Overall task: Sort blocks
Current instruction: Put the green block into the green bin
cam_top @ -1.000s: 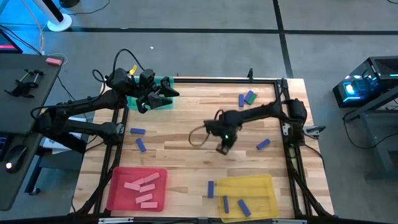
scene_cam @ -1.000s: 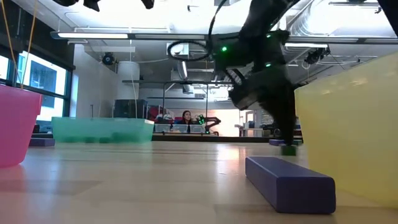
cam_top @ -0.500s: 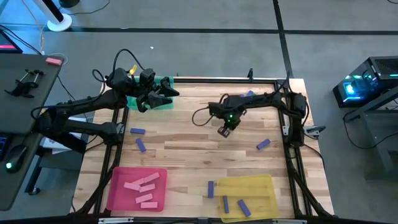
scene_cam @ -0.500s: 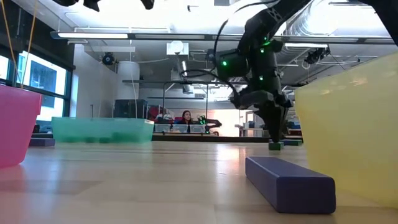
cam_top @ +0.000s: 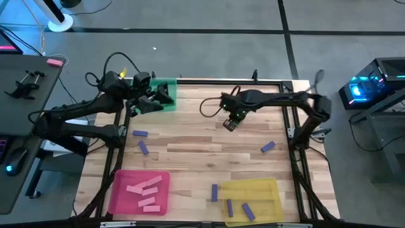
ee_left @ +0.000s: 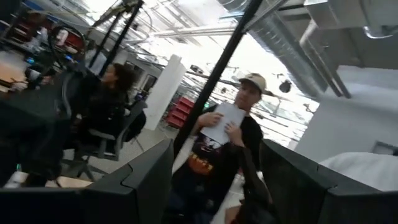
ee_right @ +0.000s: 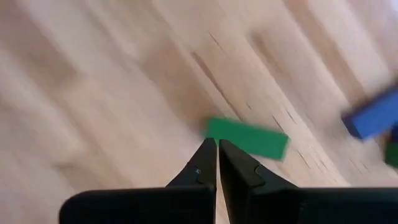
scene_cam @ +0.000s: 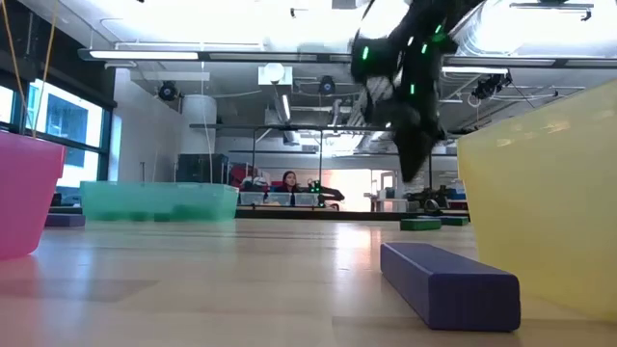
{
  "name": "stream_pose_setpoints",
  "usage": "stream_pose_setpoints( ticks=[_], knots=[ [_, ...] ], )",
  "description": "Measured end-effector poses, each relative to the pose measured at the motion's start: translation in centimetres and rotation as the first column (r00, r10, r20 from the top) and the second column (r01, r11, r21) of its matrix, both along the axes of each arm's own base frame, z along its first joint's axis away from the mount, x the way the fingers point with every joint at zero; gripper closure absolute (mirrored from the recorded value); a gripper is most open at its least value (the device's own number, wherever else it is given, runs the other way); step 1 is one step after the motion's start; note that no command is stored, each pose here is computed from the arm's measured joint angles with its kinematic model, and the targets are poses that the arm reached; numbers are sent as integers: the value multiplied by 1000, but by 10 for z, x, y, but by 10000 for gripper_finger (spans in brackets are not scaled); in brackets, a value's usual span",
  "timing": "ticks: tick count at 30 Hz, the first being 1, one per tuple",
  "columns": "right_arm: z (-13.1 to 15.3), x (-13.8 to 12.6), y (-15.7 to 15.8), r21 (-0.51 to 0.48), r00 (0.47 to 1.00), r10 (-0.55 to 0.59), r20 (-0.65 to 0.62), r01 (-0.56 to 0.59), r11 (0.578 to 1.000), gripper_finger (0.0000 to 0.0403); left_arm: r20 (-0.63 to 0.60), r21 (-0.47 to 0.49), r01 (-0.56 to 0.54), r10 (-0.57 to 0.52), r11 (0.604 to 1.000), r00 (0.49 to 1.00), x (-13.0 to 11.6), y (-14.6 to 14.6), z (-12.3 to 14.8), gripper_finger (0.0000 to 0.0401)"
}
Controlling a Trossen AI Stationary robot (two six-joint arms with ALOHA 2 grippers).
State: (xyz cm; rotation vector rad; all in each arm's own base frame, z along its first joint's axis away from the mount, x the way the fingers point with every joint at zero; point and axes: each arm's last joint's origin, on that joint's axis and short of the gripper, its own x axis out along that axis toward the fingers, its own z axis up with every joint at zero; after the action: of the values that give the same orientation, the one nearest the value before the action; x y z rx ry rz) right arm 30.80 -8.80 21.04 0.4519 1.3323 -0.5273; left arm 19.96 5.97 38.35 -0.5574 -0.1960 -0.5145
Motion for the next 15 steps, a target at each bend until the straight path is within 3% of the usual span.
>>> stream_pose_setpoints(
  ticks=[3,8,11,15],
  knots=[
    [24,-1,5,-31,992,15,129,-12,999,403,-24,11,2,-2,1000,1000,-6,-4,0,177],
    [45,-11,4,-79,979,-18,205,35,996,403,-112,-4,-26,26,1000,993,-11,-4,-5,177],
    [49,-14,3,-85,969,-104,224,126,988,400,-171,-13,-30,27,999,985,-12,-5,-10,177],
    [46,-18,1,-28,980,-80,180,86,996,367,-253,-24,-45,37,999,967,-12,-5,-19,177]
  ],
)
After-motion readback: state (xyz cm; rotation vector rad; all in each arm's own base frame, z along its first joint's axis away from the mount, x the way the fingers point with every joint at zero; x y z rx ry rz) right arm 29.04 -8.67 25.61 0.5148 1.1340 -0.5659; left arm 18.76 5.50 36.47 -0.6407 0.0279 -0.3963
